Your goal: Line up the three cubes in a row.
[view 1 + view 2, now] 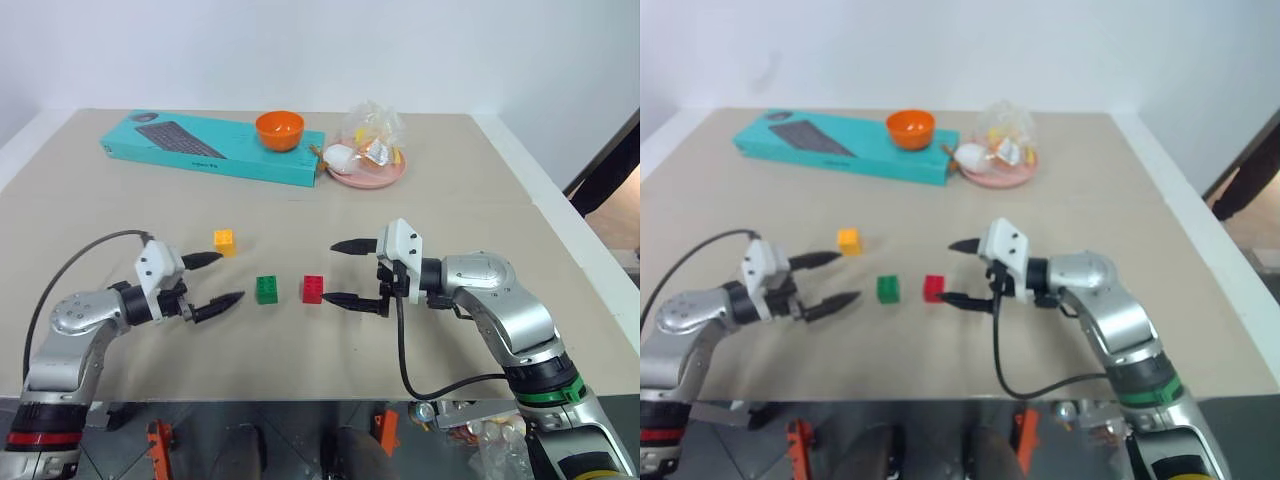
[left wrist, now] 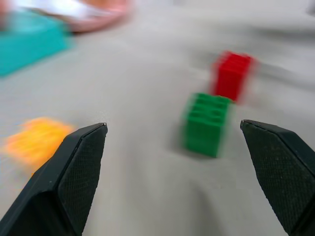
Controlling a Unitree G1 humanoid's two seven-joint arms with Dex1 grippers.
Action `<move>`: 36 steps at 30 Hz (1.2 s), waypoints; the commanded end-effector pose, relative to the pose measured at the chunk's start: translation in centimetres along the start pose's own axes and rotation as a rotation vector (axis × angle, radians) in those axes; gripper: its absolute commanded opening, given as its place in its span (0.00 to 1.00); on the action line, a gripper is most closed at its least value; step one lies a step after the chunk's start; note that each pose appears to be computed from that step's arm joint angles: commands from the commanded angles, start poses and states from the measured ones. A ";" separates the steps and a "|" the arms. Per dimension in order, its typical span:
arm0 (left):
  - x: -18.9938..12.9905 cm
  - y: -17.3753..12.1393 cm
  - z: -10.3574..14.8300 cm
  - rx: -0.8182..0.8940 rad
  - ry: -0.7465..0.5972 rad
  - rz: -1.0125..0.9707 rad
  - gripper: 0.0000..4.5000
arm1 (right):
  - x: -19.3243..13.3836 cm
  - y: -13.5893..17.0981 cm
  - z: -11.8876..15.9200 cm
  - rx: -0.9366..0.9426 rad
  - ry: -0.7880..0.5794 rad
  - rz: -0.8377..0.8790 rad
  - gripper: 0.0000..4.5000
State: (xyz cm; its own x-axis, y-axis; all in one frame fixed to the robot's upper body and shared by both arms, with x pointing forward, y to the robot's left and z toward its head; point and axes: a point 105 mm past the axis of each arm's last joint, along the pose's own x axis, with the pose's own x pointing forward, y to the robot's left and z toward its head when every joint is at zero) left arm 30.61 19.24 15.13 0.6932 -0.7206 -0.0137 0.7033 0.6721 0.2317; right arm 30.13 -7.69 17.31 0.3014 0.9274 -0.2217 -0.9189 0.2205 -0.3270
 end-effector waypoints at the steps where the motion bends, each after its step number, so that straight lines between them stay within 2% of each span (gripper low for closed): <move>1: -0.4 2.5 1.1 0.001 -0.084 0.346 1.00 | -0.8 -0.7 0.8 -0.029 -0.022 -0.019 1.00; 4: -0.3 2.8 0.7 -0.032 -0.098 0.523 1.00 | -0.7 -0.8 0.8 -0.030 -0.021 -0.013 1.00; 8: 0.8 2.2 -0.3 -0.100 -0.090 0.640 1.00 | -0.7 -0.9 0.8 -0.034 -0.016 -0.005 1.00; 21: 4.4 1.8 -2.0 -0.204 -0.006 0.722 1.00 | -1.1 -0.9 0.8 -0.035 -0.006 -0.013 1.00; 29: 5.2 2.2 -3.0 -0.204 0.041 0.746 1.00 | -0.8 -2.4 2.8 0.036 -0.147 -0.108 1.00; 36: 5.7 2.5 -3.4 -0.207 0.054 0.753 1.00 | -0.3 -2.8 2.8 0.041 -0.161 -0.131 1.00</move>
State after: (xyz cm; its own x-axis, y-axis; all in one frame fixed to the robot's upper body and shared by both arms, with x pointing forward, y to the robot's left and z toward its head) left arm 36.55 17.46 10.90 0.9982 -0.0548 -0.0243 0.0548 0.9985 0.0020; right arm 31.90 -7.73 19.47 0.3731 0.9252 -0.0694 -0.9017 0.3439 -0.2622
